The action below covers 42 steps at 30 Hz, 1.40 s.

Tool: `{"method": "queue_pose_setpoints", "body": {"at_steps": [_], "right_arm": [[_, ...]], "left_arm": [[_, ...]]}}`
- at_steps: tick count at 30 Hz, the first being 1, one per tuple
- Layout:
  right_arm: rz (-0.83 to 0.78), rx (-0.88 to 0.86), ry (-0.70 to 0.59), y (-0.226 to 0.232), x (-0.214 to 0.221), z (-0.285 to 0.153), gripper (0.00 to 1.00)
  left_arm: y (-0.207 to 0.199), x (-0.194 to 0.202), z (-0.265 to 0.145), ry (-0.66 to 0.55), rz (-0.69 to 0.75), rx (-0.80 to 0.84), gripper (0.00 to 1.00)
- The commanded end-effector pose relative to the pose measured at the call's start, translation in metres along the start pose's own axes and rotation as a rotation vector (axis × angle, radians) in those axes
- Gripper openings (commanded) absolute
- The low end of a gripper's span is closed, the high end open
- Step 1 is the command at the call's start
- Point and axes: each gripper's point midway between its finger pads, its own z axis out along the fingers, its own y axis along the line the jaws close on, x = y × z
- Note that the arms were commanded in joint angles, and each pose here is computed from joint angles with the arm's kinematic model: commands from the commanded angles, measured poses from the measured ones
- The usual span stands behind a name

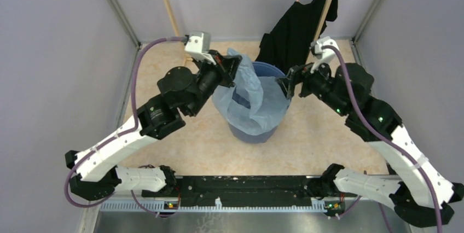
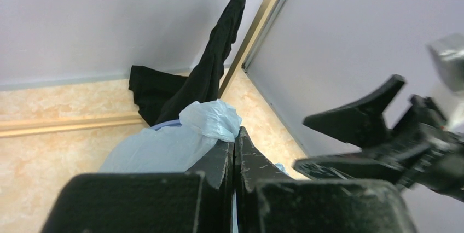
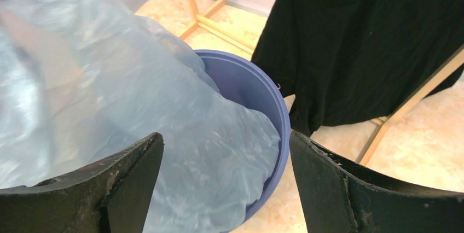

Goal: Put the trash bags into the trash bin

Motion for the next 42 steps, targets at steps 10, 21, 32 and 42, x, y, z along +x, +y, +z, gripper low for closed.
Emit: {"method": "queue_pose_setpoints", "body": {"at_steps": [10, 21, 32, 42], "right_arm": [[-0.005, -0.501, 0.013, 0.078, 0.049, -0.026, 0.61], [0.094, -0.376, 0.135, 0.076, 0.091, 0.065, 0.58], [0.104, -0.175, 0.272, 0.047, 0.129, 0.091, 0.54], [0.025, -0.117, 0.063, 0.023, 0.040, 0.019, 0.69]], "left_arm": [[-0.025, -0.021, 0.063, -0.091, 0.079, 0.014, 0.00], [0.020, 0.005, 0.089, 0.002, -0.098, 0.025, 0.00], [0.029, 0.028, 0.089, 0.098, -0.295, 0.144, 0.00], [0.020, 0.032, 0.076, 0.133, -0.370, 0.234, 0.00]]}}
